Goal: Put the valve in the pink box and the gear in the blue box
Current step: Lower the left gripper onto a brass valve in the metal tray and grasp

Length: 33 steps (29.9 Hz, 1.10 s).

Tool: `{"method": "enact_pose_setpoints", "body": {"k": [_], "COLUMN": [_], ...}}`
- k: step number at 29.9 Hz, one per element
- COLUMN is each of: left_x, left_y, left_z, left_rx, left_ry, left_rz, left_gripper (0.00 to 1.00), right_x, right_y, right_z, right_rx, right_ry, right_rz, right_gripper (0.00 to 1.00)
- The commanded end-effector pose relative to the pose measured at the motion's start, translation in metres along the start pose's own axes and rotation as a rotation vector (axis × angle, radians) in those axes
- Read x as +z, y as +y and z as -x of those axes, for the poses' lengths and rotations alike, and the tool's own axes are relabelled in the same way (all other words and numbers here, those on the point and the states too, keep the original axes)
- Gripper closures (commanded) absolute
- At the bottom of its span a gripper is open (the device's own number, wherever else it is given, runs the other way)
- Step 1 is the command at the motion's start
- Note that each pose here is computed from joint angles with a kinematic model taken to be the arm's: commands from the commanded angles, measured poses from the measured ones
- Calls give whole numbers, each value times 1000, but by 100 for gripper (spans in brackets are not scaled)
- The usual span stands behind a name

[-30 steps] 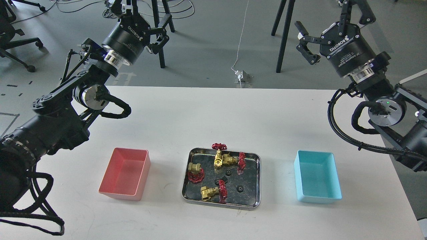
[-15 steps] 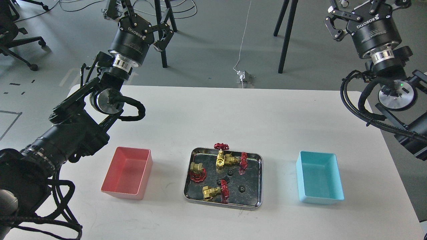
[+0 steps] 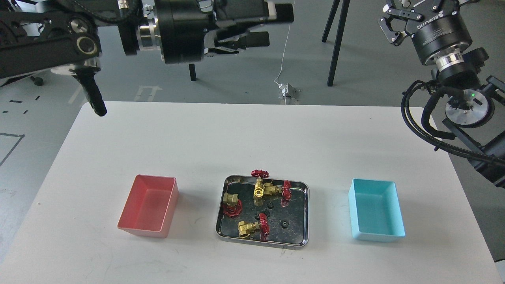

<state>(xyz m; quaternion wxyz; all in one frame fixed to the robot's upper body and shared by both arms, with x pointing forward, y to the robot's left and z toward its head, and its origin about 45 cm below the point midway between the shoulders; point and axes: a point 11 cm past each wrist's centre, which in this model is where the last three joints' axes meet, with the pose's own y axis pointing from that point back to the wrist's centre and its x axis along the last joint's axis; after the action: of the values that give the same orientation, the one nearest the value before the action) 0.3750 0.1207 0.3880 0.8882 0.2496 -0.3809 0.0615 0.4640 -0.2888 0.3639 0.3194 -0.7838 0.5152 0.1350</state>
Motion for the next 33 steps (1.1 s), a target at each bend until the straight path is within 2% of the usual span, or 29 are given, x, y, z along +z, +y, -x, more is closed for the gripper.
{"method": "enact_pose_setpoints", "body": {"k": [1,3,4,8,17,25,33], "left_x": [-30,-46,-51,-67,-113,-126,-138], "left_y": [-12,-21,-26,-43,-53,-54,-55], "left_z": [63,105,116,153,171,202,215], "left_rx": [-281,-480,-516,-505,-468,-489,-487], "left_ry": [-340,-531,-586,-688,-674,-623,-610], "left_rz": [-161,-176,-171,-88,-125,-114,-121], "left_gripper": [2,2,2,3,3,14,23], "right_x": [4,14,17,24,34,41,46], "right_y": [-8,-9,-10,-9,-10,-4,2], "right_z": [1,-5,-7,-24,-28,-35,-39], "right_rx": [3,42,56,149,184,203,214], "right_ry": [58,67,70,98,97,92,89], "right_rz": [47,68,72,109,143,157,167], "right_gripper": [0,0,0,0,0,0,0]}}
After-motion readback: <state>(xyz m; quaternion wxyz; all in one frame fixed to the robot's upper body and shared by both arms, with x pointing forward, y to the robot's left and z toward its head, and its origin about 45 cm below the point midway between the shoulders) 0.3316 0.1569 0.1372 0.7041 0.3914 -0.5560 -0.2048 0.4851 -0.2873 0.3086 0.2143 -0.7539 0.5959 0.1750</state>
